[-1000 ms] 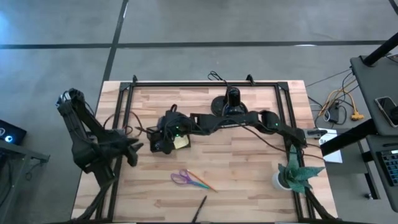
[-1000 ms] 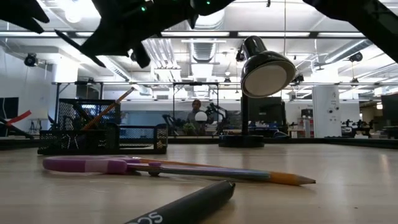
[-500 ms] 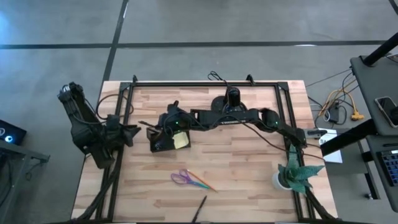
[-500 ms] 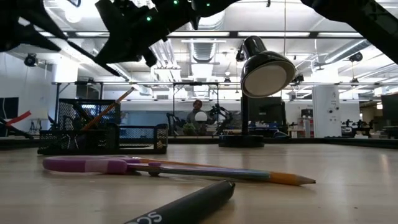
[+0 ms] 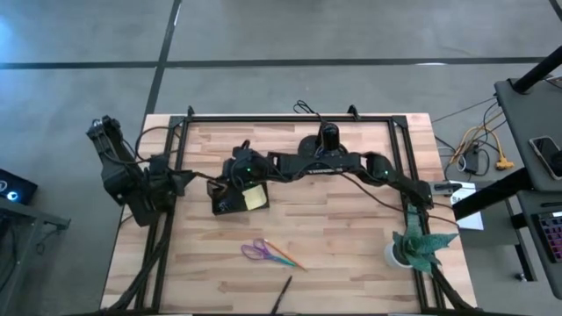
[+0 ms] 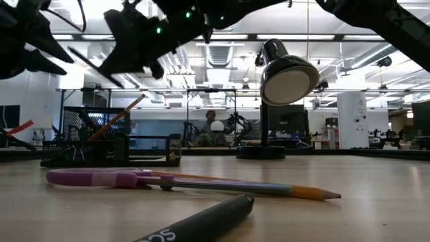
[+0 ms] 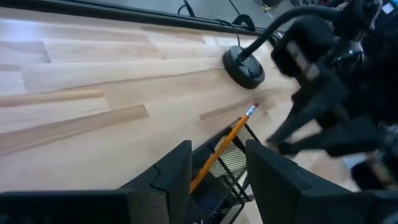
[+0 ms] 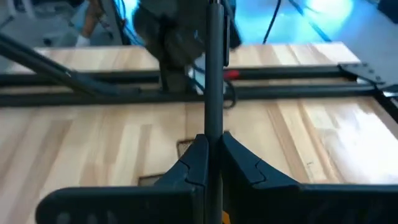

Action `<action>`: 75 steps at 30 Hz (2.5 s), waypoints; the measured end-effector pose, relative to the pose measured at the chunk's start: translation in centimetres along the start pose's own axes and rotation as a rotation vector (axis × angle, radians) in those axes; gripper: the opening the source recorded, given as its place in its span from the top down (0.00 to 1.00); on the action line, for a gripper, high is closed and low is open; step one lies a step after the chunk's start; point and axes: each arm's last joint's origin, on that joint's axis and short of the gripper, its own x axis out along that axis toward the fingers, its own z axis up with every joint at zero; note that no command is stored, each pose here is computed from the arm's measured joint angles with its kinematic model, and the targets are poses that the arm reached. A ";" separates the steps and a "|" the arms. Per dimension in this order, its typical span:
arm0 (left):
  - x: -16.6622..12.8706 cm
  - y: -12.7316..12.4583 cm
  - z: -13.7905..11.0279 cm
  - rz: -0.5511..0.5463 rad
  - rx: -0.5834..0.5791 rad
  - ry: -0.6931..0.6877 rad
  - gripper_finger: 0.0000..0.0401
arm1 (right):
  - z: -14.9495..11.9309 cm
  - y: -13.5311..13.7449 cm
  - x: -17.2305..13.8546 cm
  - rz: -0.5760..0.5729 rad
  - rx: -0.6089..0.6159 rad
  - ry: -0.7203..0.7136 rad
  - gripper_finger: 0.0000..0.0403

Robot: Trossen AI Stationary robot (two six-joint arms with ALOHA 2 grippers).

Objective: Pick and place office supplies into organizer
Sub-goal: Put the top black pen into the black desk organizer, then put the yellow pencil into the black desk organizer

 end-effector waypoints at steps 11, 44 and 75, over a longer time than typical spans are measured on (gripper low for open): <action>0.8 1.1 -0.8 -0.026 -0.038 -0.013 0.67 | -0.8 -0.9 0.8 -0.016 -0.069 -0.003 0.97; 2.1 0.3 -3.2 -0.005 -0.055 -0.059 0.67 | -5.0 -1.5 3.1 0.010 -0.108 0.029 0.77; 0.3 -9.6 -5.4 -0.281 0.201 0.082 0.67 | -9.1 14.5 -6.2 0.135 0.037 0.892 0.56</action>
